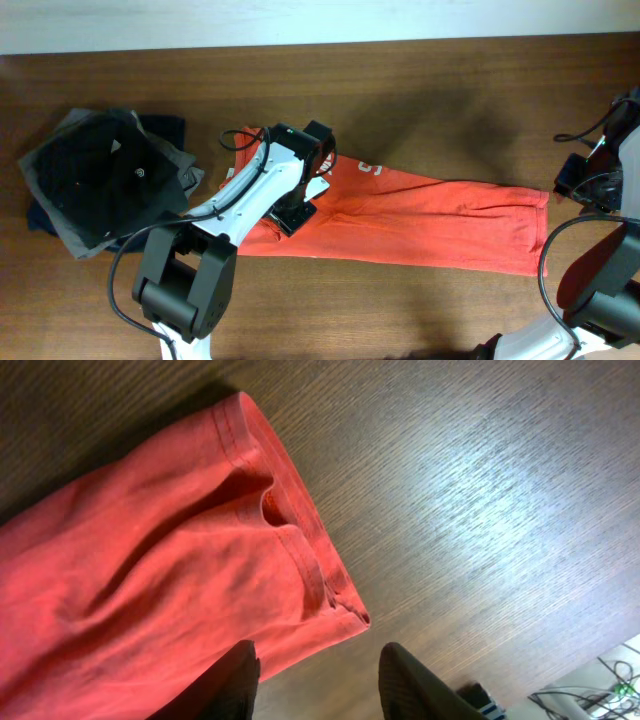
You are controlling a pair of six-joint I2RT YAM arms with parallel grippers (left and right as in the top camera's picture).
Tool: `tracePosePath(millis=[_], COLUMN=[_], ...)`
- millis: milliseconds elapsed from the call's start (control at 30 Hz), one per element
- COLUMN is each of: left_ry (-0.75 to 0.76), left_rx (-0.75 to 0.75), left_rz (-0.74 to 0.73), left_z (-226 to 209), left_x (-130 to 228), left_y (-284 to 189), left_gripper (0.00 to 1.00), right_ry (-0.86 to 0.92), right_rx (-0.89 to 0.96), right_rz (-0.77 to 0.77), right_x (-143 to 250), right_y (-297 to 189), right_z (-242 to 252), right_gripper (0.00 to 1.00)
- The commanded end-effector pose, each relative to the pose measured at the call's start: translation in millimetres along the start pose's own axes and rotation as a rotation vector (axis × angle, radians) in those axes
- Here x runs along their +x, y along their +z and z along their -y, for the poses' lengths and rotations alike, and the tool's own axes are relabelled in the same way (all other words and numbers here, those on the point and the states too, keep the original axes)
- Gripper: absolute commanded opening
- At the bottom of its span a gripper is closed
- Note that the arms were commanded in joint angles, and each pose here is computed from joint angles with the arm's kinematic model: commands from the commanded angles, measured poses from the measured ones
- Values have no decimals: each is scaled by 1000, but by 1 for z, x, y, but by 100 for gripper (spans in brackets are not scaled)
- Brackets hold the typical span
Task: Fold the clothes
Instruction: 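Move the left gripper to the strip's left end and grasp it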
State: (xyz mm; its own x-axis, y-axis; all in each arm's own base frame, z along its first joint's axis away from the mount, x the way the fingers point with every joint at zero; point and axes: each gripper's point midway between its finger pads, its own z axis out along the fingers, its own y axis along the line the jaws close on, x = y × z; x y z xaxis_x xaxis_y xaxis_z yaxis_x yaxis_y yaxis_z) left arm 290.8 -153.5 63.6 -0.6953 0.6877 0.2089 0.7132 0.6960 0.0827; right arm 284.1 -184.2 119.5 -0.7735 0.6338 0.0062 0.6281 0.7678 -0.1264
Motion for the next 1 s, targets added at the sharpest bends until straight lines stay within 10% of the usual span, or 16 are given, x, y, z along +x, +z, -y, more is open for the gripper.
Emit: tracePosePath(millis=[0, 400, 733, 967], left_ry=[-15, -431, -562, -556], left_rx=[-14, -18, 274, 363], left_rz=[20, 326, 387, 379], left_z=[-3, -86, -121, -120], left_x=[0, -40, -40, -41], left_y=[-9, -79, -52, -41], left_gripper=[52, 61, 61, 61], right_ry=[-3, -236, -157, -157], right_rx=[8, -547, -391, -536], right_rz=[4, 15, 12, -60], right_x=[1, 7, -5, 5], right_y=[-4, -29, 1, 23], right_z=[2, -89, -56, -64], right_gripper=[45, 46, 74, 71])
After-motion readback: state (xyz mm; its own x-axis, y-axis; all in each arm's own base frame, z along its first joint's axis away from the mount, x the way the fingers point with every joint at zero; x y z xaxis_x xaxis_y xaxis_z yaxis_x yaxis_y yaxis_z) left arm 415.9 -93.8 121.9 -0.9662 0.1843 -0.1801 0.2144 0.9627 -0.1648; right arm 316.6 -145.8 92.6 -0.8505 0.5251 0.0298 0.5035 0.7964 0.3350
